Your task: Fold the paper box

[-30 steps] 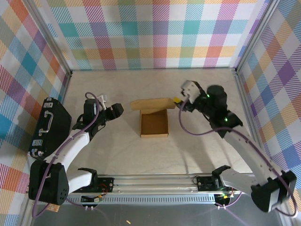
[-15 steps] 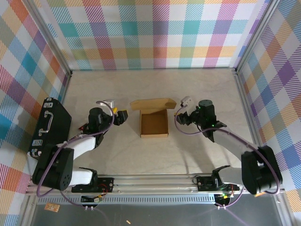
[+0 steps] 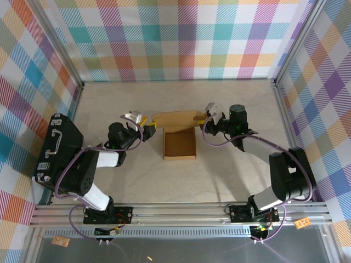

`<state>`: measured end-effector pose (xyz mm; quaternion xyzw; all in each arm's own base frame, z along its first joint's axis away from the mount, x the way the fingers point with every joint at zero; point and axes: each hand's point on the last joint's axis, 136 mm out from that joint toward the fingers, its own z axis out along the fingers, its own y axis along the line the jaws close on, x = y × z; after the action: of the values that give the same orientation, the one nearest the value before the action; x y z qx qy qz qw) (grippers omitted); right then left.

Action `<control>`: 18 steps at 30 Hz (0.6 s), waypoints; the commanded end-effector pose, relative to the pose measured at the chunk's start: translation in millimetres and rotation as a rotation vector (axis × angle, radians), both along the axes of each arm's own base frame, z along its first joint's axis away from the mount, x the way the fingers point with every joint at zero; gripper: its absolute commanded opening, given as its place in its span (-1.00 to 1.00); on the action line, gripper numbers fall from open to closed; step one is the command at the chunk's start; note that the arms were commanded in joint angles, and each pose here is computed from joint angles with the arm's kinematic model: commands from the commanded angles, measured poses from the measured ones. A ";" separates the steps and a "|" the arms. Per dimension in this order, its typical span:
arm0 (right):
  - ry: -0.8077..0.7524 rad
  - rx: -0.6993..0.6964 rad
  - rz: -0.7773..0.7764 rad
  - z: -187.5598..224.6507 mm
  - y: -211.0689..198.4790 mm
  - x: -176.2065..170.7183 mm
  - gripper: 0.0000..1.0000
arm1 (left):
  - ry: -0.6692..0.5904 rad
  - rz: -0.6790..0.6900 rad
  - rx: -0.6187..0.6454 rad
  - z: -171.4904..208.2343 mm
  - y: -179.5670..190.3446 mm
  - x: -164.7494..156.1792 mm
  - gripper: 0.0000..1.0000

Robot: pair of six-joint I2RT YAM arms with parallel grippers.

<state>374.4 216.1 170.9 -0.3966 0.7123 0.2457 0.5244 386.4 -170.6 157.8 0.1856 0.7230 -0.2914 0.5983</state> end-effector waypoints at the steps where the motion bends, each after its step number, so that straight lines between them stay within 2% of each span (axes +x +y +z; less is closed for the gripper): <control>1: -0.020 0.054 0.077 16.1 9.7 -3.8 -0.34 | -0.103 -0.061 -0.003 23.8 -15.3 1.4 0.13; 3: -0.004 0.066 0.075 18.5 10.6 -3.1 -0.56 | -0.089 -0.062 0.001 22.1 -18.1 2.2 -0.01; 6: 0.005 0.086 0.083 22.3 12.2 -4.9 -0.75 | -0.092 -0.076 0.006 22.3 -25.2 0.2 -0.14; 8: 0.009 0.094 0.082 24.6 12.7 -5.3 -0.94 | -0.091 -0.081 0.014 21.1 -30.0 -1.3 -0.26; 12: 0.005 0.099 0.100 27.2 14.4 -8.5 -1.00 | -0.087 -0.094 0.025 19.6 -36.4 -1.7 -0.45; 14: -0.002 0.092 0.120 27.7 15.6 -11.0 -1.00 | -0.086 -0.083 0.025 19.8 -35.8 -1.0 -0.44; 18: -0.003 0.067 0.196 27.5 19.9 -23.0 -1.00 | -0.062 0.033 0.047 18.6 -18.6 8.6 -0.04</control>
<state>360.3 228.8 176.6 -0.4105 0.6973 0.3018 0.5042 385.5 -197.7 167.9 0.2154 0.7089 -0.2896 0.6059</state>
